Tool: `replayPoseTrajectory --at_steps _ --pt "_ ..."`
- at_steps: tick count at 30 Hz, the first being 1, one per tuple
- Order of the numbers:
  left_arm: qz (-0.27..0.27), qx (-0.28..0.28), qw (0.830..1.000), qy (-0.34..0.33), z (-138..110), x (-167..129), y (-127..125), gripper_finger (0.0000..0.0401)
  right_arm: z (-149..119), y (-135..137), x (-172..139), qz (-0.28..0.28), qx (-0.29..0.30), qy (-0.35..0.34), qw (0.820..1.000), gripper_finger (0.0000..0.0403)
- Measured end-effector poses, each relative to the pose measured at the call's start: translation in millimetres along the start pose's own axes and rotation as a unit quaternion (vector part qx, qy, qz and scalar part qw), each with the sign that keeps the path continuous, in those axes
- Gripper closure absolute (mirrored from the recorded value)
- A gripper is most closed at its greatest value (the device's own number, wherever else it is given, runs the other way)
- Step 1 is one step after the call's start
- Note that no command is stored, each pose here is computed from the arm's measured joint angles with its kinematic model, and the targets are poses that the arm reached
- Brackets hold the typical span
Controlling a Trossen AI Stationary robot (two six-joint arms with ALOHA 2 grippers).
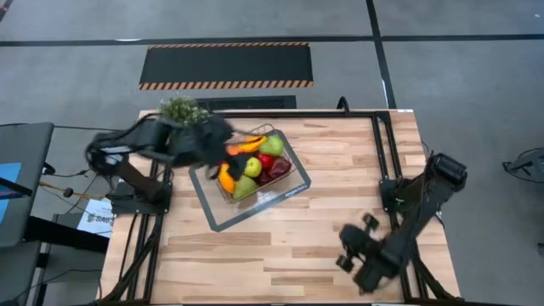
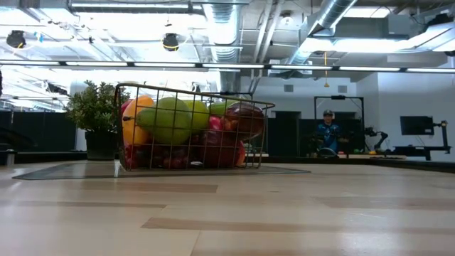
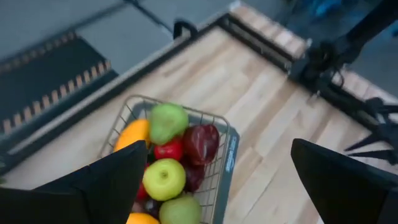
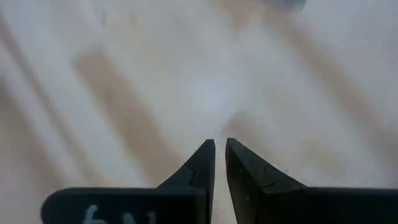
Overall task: Build produce basket
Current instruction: Return to Home Position
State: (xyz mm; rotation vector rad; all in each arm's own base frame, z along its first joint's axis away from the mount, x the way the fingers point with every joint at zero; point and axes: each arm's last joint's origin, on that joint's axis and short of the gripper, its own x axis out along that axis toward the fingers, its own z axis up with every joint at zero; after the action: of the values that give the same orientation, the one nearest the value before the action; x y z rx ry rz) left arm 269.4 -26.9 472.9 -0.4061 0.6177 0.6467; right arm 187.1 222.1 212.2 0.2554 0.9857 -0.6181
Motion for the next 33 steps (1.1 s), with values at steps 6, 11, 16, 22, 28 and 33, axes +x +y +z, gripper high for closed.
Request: replayPoseTrajectory --at_steps 6,11,16,22,28,33 --pt "0.01 0.01 0.996 -0.082 -30 -48 6 0.0017 71 -41 -26 0.03 -0.089 -0.114 0.989 0.0342" --pt "0.017 0.019 0.992 -0.127 -51 -70 27 0.0017 115 -90 -65 0.076 -0.07 -0.214 0.971 0.0342" --pt "0.031 -0.002 0.988 -0.152 -80 -70 64 0.0017 128 -145 -92 0.102 -0.032 -0.267 0.958 0.0343" --pt "0.023 -0.042 0.988 -0.148 -119 -52 101 0.0017 106 -190 -76 0.096 0.038 -0.301 0.948 0.0343" --pt "0.004 -0.087 0.984 -0.154 -163 -25 133 0.0017 76 -207 -37 0.104 0.099 -0.304 0.942 0.0343" --pt "-0.019 -0.116 0.98 -0.161 -196 -3 153 0.0017 57 -219 -14 0.108 0.15 -0.31 0.933 0.0343"
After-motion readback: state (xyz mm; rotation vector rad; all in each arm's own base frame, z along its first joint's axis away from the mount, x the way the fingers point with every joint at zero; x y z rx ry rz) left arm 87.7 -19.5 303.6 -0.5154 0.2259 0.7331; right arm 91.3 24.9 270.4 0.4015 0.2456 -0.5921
